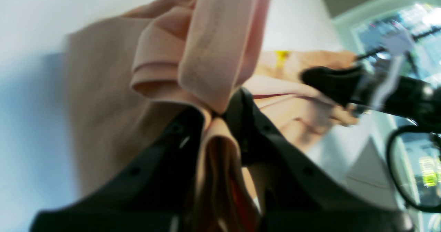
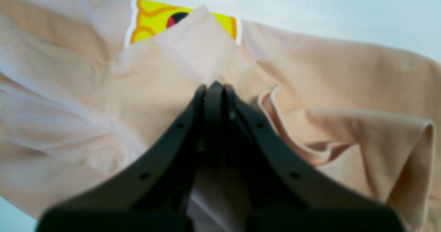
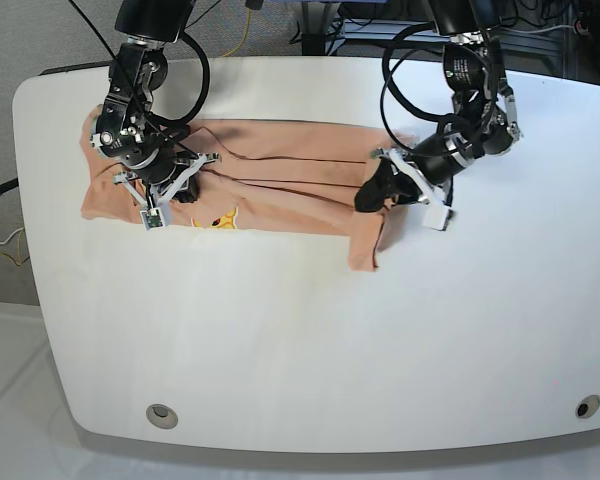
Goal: Fold the T-shirt properly
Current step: 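Lift the strip end with the left gripper and fold it toward the right gripper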
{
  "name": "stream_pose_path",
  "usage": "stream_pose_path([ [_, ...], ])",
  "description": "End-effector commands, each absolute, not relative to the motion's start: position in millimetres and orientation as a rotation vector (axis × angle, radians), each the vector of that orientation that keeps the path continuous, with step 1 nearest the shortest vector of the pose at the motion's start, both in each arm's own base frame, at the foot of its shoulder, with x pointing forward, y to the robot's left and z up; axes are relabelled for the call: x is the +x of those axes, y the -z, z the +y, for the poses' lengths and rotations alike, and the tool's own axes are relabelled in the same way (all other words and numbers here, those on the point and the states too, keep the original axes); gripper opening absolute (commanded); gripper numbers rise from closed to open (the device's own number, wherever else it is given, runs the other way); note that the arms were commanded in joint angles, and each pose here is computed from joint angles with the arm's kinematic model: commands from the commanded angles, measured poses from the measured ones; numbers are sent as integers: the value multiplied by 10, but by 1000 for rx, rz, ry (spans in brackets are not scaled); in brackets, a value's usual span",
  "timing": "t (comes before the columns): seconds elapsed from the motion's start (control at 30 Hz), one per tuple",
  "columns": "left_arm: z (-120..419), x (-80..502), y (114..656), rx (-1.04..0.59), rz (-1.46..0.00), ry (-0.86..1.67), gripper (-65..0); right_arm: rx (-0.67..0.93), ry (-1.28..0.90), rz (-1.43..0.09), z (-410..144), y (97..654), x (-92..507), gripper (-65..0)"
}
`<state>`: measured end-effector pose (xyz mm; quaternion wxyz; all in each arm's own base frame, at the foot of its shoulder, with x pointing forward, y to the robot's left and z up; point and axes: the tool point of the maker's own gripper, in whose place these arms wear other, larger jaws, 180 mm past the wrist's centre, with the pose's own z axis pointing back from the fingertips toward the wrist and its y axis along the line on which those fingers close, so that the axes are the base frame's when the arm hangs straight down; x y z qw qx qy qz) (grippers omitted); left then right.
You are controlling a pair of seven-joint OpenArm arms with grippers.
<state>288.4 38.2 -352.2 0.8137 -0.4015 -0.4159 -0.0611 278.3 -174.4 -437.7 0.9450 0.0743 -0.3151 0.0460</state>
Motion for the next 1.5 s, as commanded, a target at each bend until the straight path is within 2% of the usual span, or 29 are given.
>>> stream_pose_path([
  [0.0, 216, 3008, 3253, -928, -982, 143, -625, 68, -111, -443, -1896, 4653, 2408, -650],
  [0.2, -191, 2935, 3189, -1022, -971, 207, -625, 68, -110, -434, -1896, 4675, 2365, -650],
  [0.5, -434, 2855, 3292, -1089, -930, 202, -612, 67, -111, -429, -1898, 4684, 2331, -650],
  [0.6, -463, 2835, 3359, -1100, -914, 189, -568, 67, -111, -427, -1899, 4689, 2327, -650],
  [0.87, -453, 2818, 3484, -1104, -890, 151, -371, 67, -111, -429, -1898, 4684, 2331, -650],
  [0.97, -457, 2812, 3483, -1105, -890, 152, -322, 67, -111, -429, -1898, 4684, 2331, -650],
  [1.07, -462, 2805, 3487, -1106, -888, 152, -301, 67, -111, -431, -1898, 4681, 2338, -650],
  [1.47, -474, 2804, 3461, -1110, -890, 157, -296, 64, -112, -427, -1904, 4687, 2332, -650],
])
